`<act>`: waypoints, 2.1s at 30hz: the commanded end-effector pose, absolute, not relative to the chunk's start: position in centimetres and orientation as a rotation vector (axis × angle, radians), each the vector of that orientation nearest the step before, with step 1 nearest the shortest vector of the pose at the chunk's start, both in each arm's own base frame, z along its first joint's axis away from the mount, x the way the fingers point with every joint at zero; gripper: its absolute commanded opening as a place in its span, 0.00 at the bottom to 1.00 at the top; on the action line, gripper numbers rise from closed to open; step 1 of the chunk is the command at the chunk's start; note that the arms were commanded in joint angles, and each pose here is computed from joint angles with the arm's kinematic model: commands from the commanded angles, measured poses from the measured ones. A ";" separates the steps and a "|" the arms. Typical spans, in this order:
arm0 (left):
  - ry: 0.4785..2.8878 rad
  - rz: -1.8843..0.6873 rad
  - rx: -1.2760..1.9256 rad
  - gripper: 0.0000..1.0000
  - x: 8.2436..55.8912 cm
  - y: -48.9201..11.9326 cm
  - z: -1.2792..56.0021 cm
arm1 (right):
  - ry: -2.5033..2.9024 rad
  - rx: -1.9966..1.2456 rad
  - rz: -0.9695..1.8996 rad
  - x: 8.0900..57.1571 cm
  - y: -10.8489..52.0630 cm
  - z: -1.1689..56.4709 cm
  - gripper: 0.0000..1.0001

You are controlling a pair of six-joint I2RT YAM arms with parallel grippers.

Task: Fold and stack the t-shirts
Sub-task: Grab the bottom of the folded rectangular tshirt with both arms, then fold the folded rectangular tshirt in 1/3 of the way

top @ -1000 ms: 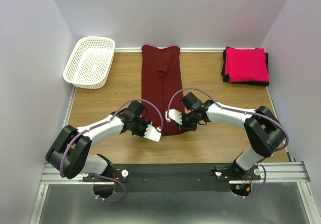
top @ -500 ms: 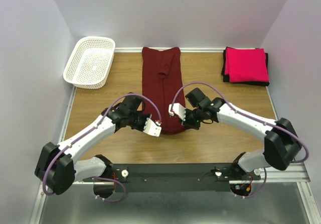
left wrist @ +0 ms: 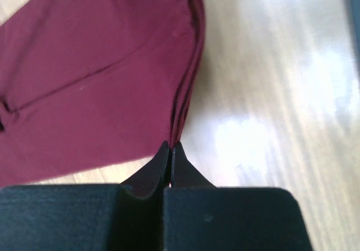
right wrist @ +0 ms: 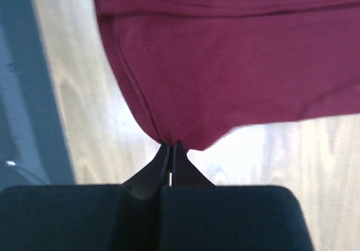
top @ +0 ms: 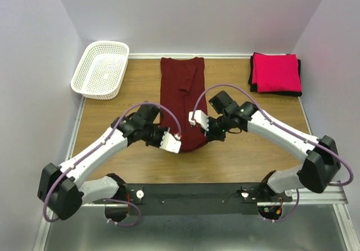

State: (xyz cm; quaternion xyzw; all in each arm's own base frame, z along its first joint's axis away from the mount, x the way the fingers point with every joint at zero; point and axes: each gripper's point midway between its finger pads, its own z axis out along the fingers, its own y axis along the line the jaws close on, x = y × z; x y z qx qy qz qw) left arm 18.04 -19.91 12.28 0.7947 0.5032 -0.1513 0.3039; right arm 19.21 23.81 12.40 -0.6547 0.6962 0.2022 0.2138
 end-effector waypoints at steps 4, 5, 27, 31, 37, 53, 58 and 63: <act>1.429 -0.307 2.001 0.00 25.3 -18.1 13.2 | 1.932 -1.833 0.490 24.8 23.6 12.0 0.00; 1.411 -0.274 1.982 0.00 26.5 -18.3 13.4 | 1.939 -1.821 0.499 25.5 23.7 12.0 0.01; 1.433 -0.187 1.923 0.00 42.3 -17.9 11.8 | 1.966 -1.724 0.447 41.4 23.5 8.4 0.00; 1.437 -0.176 1.919 0.00 43.4 -17.7 11.3 | 1.976 -1.709 0.448 43.0 23.7 7.4 0.01; 1.431 -0.152 1.908 0.00 45.0 -17.4 10.9 | 1.975 -1.692 0.433 44.8 23.6 7.0 0.01; 1.534 -0.122 1.552 0.47 49.1 -16.2 15.7 | 2.073 -1.364 0.429 48.3 22.8 12.4 0.56; 1.699 -0.293 1.431 0.47 44.0 -14.9 14.9 | 2.186 -1.215 0.583 44.4 22.7 13.5 0.54; 1.858 -0.557 1.320 0.47 38.5 -15.6 12.2 | 2.331 -1.073 0.752 41.1 23.2 12.2 0.52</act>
